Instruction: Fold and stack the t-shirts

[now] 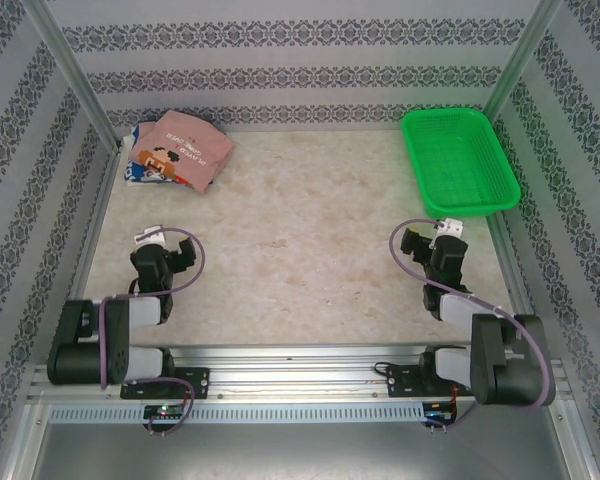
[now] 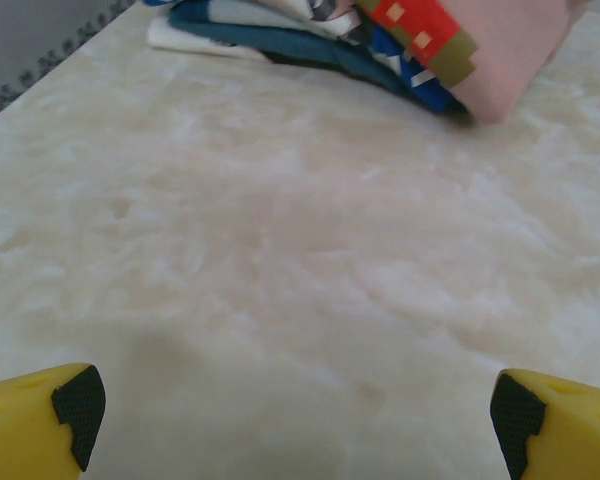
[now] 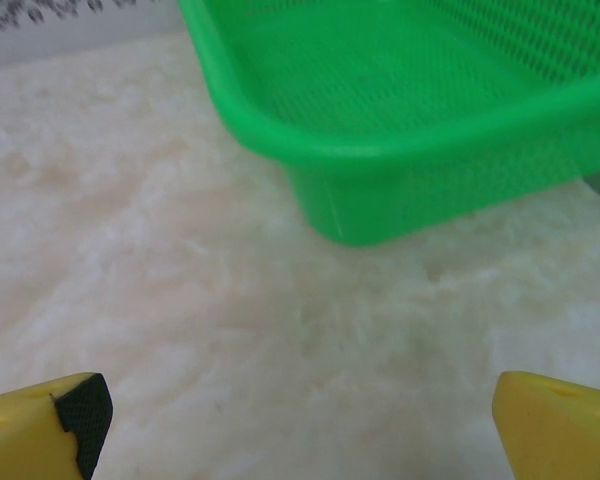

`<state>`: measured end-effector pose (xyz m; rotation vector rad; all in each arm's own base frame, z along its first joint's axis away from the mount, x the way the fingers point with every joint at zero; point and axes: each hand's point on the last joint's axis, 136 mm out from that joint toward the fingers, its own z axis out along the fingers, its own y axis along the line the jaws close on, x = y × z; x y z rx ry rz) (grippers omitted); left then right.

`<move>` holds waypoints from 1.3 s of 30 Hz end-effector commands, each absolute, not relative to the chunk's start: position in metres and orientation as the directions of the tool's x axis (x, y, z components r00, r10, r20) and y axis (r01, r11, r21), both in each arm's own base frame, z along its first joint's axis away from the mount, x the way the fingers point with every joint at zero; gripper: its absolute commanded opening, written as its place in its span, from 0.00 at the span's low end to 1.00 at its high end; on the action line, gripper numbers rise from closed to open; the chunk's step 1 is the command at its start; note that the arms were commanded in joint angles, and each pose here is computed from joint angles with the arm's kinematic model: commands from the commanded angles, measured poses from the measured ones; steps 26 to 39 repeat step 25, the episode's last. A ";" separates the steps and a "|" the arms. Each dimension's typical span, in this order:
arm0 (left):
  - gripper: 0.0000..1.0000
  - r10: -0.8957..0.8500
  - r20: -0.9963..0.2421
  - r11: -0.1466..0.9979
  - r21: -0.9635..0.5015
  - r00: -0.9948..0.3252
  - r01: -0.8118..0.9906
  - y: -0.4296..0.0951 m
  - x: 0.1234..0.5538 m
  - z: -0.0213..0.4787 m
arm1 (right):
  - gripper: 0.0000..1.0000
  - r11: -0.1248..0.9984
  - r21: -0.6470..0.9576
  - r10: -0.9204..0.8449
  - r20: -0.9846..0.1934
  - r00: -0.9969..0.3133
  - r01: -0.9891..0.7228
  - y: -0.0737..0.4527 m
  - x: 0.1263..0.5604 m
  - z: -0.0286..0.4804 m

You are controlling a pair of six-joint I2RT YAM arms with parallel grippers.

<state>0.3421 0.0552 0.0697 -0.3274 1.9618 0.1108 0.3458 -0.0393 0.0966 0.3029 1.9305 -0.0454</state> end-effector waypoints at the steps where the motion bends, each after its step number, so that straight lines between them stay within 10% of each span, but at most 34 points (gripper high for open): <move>1: 1.00 -0.095 -0.978 0.988 -0.069 -0.188 -0.141 0.036 0.374 0.102 | 0.98 0.977 0.095 0.131 -0.974 -0.183 0.192 -0.035 0.363 0.123; 39: 1.00 -0.067 -0.945 0.996 -0.043 -0.319 -0.081 0.023 0.397 0.089 | 0.98 0.987 0.003 0.050 -0.957 -0.286 0.162 -0.019 0.392 0.107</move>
